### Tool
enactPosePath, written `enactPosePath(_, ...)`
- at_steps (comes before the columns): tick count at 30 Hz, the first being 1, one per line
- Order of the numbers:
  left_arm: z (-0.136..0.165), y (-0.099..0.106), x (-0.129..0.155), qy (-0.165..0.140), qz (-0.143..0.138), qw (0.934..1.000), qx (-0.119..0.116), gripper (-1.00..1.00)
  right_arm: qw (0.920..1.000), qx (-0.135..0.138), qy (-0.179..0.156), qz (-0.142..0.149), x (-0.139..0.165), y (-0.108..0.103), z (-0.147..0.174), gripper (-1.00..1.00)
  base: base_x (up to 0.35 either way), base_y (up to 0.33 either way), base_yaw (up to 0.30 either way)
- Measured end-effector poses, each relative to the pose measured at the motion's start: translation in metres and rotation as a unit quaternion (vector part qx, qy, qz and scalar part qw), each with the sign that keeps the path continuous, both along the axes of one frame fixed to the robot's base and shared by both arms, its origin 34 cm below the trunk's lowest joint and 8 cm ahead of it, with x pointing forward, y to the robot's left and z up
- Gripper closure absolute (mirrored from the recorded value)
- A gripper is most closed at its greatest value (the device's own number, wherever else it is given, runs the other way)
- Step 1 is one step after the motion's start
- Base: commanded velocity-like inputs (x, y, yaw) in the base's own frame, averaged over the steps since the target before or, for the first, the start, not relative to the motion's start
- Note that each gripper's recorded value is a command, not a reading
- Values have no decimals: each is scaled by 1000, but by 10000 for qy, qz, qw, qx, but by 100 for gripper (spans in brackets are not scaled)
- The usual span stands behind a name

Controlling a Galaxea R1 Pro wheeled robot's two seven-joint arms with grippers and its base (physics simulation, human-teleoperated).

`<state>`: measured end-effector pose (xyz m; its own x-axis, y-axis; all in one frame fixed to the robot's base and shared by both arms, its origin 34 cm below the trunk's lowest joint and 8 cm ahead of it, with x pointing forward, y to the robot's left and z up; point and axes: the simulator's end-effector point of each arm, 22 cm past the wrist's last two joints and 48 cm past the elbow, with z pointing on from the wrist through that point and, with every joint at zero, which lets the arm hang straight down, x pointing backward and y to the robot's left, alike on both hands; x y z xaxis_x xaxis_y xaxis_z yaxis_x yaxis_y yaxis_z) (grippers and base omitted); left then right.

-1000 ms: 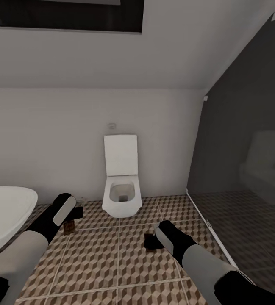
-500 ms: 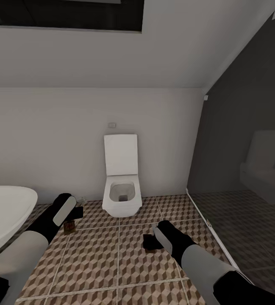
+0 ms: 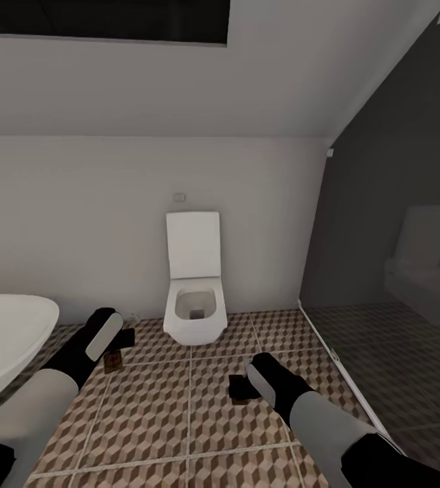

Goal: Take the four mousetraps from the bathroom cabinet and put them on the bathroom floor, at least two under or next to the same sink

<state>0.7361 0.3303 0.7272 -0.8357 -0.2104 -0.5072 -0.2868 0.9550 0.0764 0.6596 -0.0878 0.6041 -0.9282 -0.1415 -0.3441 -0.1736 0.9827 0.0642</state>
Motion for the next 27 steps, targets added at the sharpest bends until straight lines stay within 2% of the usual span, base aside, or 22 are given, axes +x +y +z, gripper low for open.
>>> enactPosePath(14,-19,-2,1,-104,-35,9999,14,100,10000,-8,-5,7,-4,0,-27,100,0,0,0)
enactPosePath(27,-29,0,2,-270,14,9995,167,100,9999,-108,-33,115,-8,0,-54,100,0,0,0)
